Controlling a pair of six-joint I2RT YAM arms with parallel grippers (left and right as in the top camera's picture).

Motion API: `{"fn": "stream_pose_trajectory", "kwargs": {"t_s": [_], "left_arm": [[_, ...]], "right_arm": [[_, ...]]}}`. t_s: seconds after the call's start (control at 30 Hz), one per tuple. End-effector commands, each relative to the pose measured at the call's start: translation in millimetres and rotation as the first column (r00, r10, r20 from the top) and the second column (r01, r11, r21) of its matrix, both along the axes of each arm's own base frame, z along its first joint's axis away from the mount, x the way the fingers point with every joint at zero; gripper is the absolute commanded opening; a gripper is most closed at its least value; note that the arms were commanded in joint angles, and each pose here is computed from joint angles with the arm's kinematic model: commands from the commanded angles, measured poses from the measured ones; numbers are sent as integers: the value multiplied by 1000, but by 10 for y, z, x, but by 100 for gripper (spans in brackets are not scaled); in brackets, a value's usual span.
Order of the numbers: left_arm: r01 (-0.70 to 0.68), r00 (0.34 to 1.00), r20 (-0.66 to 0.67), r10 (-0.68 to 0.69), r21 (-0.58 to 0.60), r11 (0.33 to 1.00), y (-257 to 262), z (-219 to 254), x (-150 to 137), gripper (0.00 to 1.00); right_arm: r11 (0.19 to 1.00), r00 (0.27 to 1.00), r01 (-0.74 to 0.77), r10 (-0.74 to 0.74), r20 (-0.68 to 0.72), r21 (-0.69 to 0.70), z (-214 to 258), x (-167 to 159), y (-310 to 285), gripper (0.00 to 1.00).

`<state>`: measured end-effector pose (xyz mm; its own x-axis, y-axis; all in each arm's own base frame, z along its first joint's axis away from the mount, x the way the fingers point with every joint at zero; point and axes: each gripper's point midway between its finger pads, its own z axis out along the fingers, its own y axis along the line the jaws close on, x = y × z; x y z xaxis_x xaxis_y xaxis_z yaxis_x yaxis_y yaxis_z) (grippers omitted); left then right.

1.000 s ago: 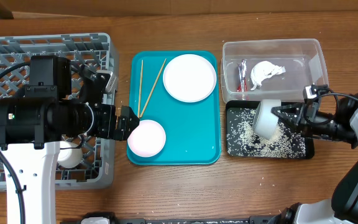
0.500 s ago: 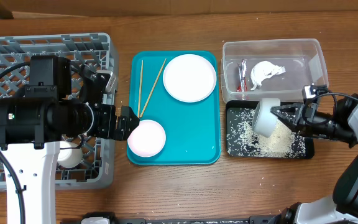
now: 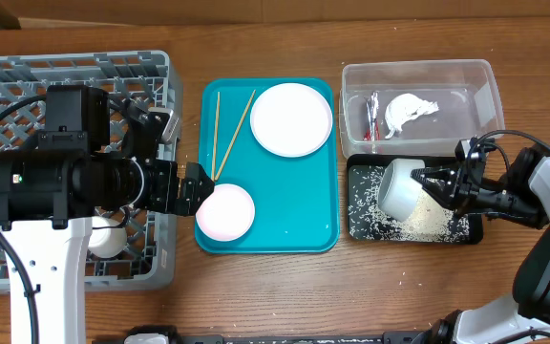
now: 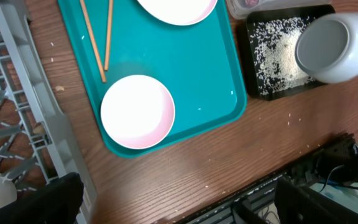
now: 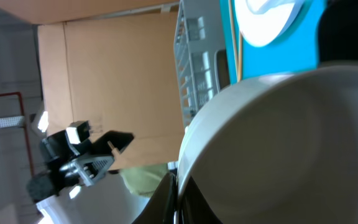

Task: Sort waste into correct bins and load items into the dishwasher
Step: 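Tip the rice cup over the black tray to pour out the rice, then carry the emptied white cup to the teal tray and set it down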

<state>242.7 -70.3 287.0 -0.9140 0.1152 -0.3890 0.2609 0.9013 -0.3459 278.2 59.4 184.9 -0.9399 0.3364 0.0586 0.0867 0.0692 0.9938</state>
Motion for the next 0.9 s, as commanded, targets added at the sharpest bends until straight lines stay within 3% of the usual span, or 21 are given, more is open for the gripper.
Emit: {"fn": "stream_pose_trajectory", "kwargs": {"t_s": [0.0, 0.13, 0.27, 0.57, 0.63, 0.7, 0.8, 0.87], "left_arm": [[20, 999, 28, -20, 6, 1000, -12, 55, 17, 100], [20, 999, 28, -20, 6, 1000, -12, 55, 17, 100], [20, 999, 28, -20, 6, 1000, -12, 55, 17, 100], [20, 999, 28, -20, 6, 1000, -12, 55, 17, 100], [20, 999, 28, -20, 6, 1000, -12, 55, 17, 100], [20, 999, 28, -20, 6, 1000, -12, 55, 17, 100], [20, 999, 28, -20, 6, 1000, -12, 55, 17, 100], [20, 999, 28, -20, 6, 1000, -12, 55, 17, 100]], "right_arm": [[998, 973, -20, 34, 226, -66, 116, -15, 75, 4], [989, 955, -59, 96, 279, -139, -9, -28, 89, 4], [985, 983, -65, 90, 157, -163, -194, 64, 28, 4], [885, 930, -306, 356, 85, -351, -17, -5, 333, 4], [824, 905, -386, 425, 1, -415, -22, -46, 453, 4], [714, 871, -464, 477, -121, -524, -133, -87, 558, 4], [510, 869, -478, 391, -303, -715, -444, -16, 589, 4], [366, 880, -448, 340, -331, -816, -599, 54, 620, 4]]}}
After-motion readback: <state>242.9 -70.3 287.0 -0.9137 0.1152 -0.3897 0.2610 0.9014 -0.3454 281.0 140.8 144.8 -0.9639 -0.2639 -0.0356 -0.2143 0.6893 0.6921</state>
